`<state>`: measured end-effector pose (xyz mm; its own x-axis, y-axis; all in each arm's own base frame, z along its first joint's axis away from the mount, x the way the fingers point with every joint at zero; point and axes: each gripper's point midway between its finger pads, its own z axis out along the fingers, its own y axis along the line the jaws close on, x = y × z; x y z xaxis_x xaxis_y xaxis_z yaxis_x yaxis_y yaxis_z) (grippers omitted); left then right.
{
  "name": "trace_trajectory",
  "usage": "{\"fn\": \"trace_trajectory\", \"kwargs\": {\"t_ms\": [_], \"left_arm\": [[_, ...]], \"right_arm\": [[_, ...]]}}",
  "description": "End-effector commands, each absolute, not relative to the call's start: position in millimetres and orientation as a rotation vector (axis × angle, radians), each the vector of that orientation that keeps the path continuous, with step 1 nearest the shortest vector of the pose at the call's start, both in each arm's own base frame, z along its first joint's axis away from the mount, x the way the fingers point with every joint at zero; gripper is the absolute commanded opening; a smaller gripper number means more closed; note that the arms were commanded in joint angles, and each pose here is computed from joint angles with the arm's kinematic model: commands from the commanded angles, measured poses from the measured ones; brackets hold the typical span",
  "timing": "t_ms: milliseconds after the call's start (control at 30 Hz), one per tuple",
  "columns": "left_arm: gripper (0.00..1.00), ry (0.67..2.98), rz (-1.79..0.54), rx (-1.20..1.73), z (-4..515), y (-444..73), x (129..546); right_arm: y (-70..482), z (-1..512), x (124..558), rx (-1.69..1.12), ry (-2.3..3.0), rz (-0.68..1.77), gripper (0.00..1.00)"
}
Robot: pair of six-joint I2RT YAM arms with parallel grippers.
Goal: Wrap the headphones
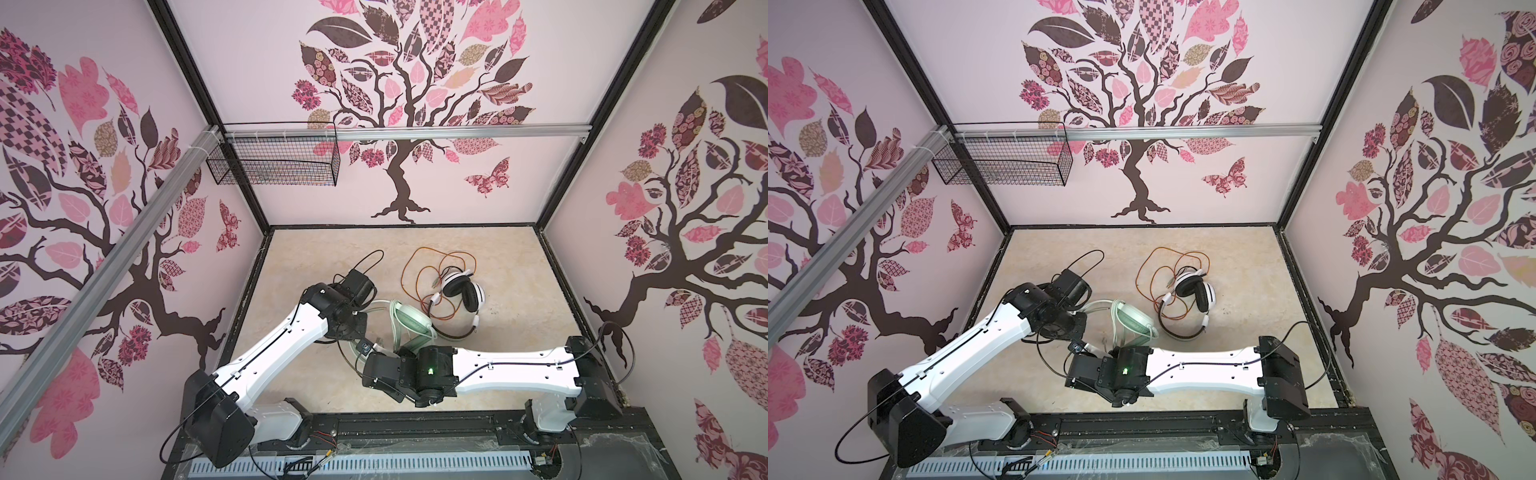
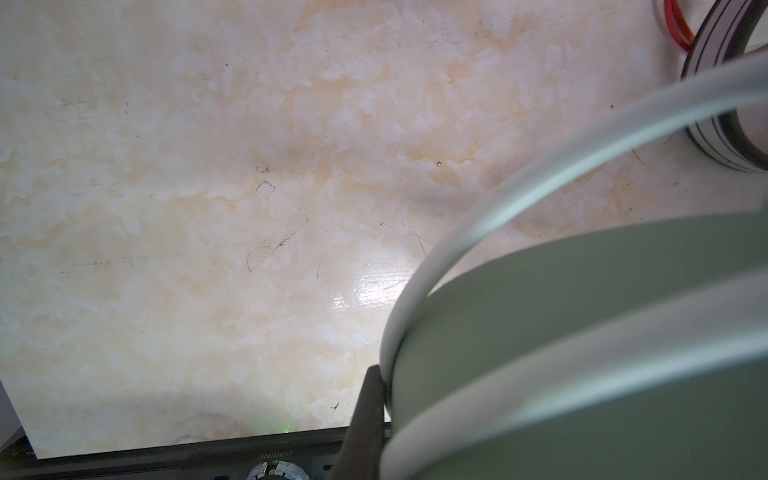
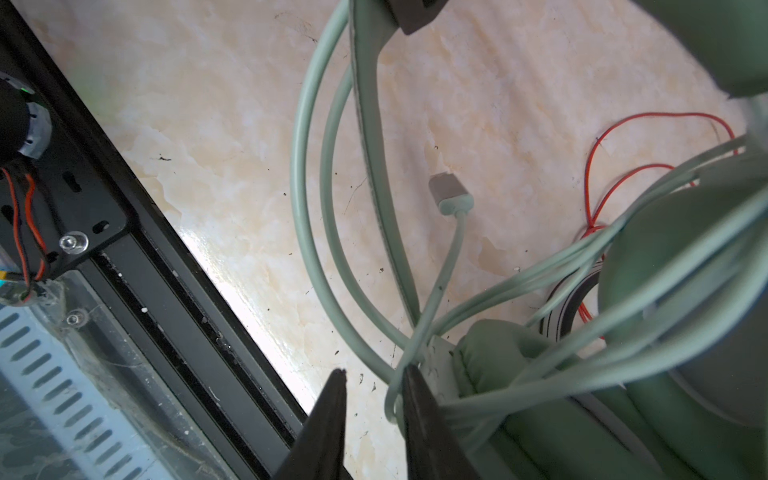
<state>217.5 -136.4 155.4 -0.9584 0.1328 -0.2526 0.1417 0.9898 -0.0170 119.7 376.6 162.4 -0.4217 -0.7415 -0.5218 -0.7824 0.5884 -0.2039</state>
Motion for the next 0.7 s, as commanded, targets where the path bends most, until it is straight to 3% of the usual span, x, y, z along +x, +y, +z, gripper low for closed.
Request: {"fn": "trace_trajectory", "kwargs": {"t_ms": [0, 100, 200, 333, 433, 500, 667], "left_arm": [[0.0, 2.789, -0.186, 0.187, 187, -150, 227], [0.0, 2.787, -0.193, 0.187, 188, -151, 227], [0.0, 2.787, -0.195, 0.186, 188, -150, 226], [0.0, 2.79, -0.202, 0.187, 187, -151, 225], [0.0, 2.789, -0.201, 0.184, 187, -151, 225], [0.0, 2.789, -0.2, 0.185, 186, -150, 224], [0.0, 2.788, -0.189, 0.185, 185, -149, 225]], "right_arm": [[373, 152, 121, -1.225, 2.274, 0.039, 0.27], [370, 153, 128, -1.184, 2.274, 0.001, 0.42], [367, 154, 134, -1.141, 2.276, -0.025, 0.42], [369, 153, 138, -1.117, 2.278, -0.05, 0.32], [374, 153, 136, -1.114, 2.283, -0.012, 0.11], [376, 155, 135, -1.108, 2.281, 0.014, 0.03], [381, 175, 131, -1.061, 2.277, 0.184, 0.0]]}}
